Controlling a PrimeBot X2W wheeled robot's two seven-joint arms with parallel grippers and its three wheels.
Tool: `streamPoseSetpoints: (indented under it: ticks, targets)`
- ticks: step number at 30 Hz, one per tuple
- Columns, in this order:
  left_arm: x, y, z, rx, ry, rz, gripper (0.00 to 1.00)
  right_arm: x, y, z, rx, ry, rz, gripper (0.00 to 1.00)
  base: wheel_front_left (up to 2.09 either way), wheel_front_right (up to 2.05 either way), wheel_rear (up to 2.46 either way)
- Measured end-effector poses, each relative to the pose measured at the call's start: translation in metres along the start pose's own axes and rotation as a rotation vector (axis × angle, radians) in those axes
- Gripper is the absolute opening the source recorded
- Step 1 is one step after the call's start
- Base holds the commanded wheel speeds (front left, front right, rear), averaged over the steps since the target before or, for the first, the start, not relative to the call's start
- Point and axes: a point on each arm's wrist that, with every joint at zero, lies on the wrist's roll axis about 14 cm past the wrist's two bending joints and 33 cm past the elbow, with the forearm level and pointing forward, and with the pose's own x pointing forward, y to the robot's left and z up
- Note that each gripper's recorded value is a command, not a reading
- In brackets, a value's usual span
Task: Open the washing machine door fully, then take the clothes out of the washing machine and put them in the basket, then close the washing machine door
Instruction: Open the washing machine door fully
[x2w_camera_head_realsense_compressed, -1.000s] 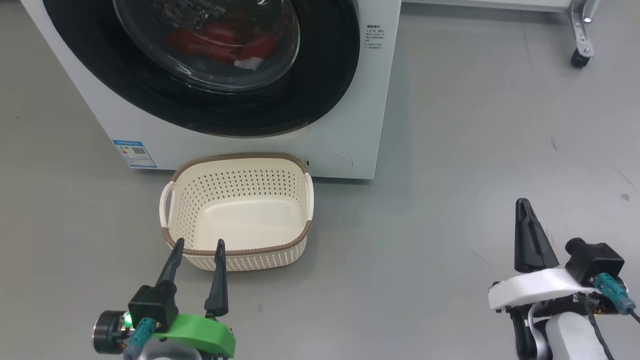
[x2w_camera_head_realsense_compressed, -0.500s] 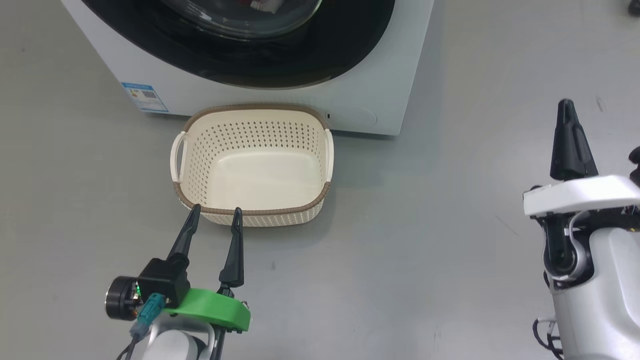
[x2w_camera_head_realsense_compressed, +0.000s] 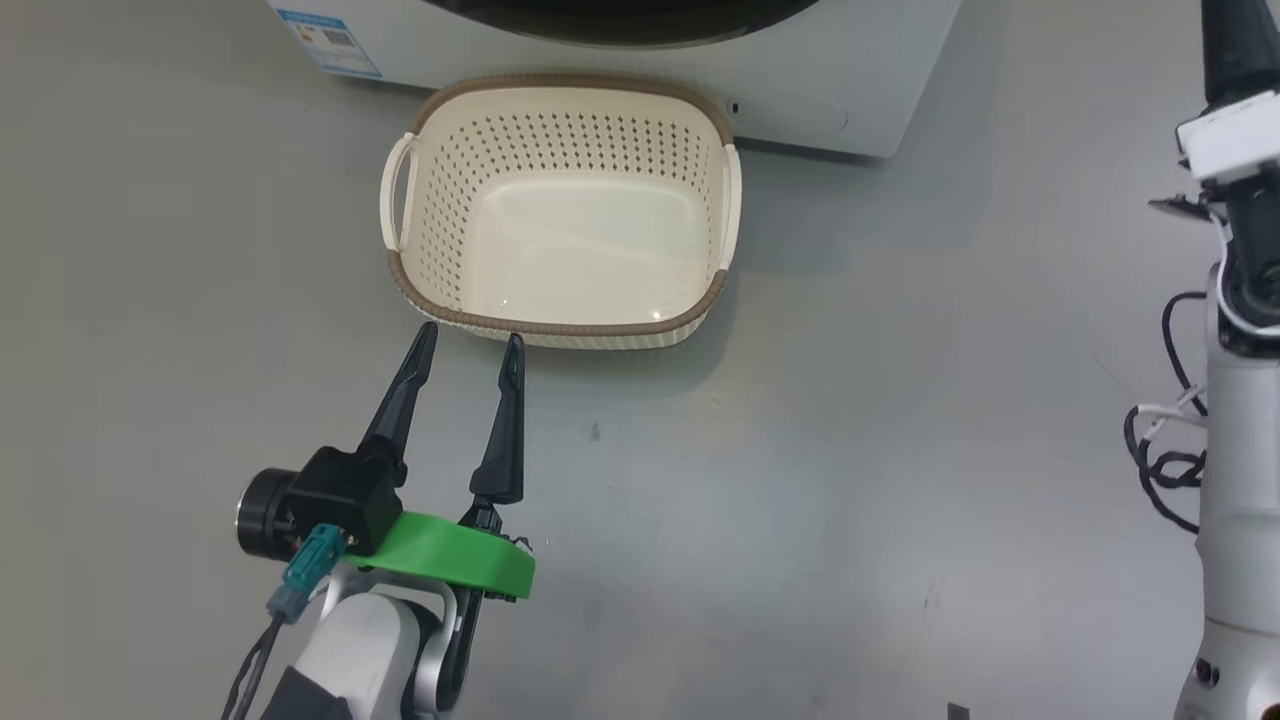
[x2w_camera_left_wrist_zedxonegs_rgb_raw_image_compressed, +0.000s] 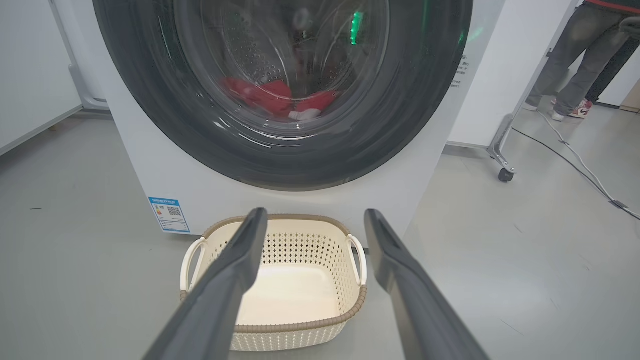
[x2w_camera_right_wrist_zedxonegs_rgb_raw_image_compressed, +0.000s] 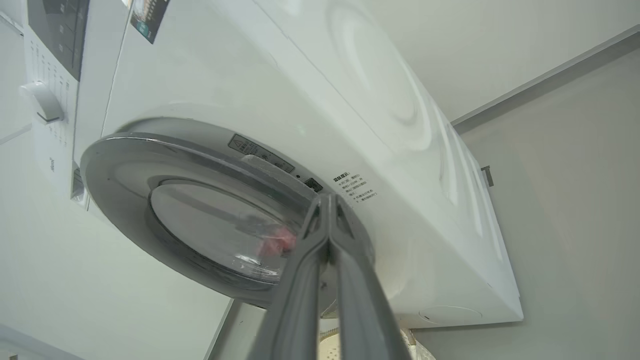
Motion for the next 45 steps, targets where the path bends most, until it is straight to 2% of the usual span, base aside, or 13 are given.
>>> streamPoseSetpoints:
  ticks: [5,14,27,39,45]
  targets:
    - [0.008,0.008,-0.008,-0.001,0.021,0.017,1.00,0.032,0.003,-0.007,0.110,0.052,0.045,0.00,0.00,0.00,0.00]
    - [0.018,0.025,-0.022,0.016,0.053,0.056,1.00,0.079,0.010,-0.016,0.232,0.130,0.101,0.00,0.00,0.00,0.00]
    - [0.026,0.039,-0.037,0.016,0.093,0.091,1.00,0.121,0.011,-0.031,0.260,0.253,0.119,0.00,0.00,0.00,0.00]
    - [0.026,0.047,-0.047,0.021,0.122,0.112,1.00,0.140,0.006,-0.048,0.308,0.336,0.107,0.00,0.00,0.00,0.00]
    - [0.024,0.052,-0.048,0.025,0.127,0.131,1.00,0.147,0.018,-0.056,0.336,0.383,0.132,0.00,0.00,0.00,0.00]
